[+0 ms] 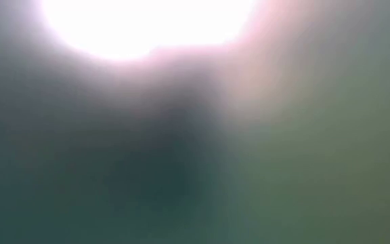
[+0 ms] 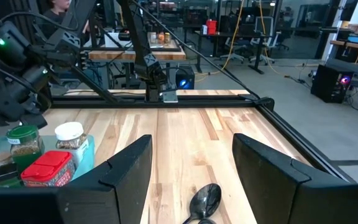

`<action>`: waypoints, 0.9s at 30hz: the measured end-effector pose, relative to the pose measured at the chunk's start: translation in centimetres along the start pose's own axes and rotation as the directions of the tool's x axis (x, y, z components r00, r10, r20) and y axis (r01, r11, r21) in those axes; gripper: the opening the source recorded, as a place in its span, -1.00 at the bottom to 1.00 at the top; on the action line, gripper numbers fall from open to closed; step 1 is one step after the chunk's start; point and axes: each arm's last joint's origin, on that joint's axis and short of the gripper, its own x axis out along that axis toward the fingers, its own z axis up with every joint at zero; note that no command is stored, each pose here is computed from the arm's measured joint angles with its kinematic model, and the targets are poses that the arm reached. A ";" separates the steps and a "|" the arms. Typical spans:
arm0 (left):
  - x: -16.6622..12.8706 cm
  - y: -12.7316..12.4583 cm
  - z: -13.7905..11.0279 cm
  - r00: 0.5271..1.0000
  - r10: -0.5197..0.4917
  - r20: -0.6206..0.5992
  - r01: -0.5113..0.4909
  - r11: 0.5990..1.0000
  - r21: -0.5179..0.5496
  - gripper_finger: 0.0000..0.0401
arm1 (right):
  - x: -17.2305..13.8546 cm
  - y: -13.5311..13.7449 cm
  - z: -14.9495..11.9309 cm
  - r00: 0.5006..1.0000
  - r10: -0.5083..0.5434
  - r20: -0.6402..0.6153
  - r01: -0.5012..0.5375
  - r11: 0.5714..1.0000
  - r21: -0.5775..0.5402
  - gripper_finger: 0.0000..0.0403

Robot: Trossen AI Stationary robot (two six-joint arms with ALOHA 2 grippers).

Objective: Pick & Place Food Item
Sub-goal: Put the orange seasoning pack into the green bin

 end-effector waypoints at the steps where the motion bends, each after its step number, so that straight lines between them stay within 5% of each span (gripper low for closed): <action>1: 0.0 0.0 0.0 1.000 0.000 -0.001 0.000 1.000 0.000 0.16 | 0.0 0.0 0.0 1.000 0.000 0.000 0.000 1.000 0.000 0.10; 27: 0.0 0.0 -0.2 1.000 -0.008 -0.013 0.008 1.000 0.007 0.16 | 0.0 0.0 0.0 1.000 0.000 0.000 0.000 1.000 0.000 0.10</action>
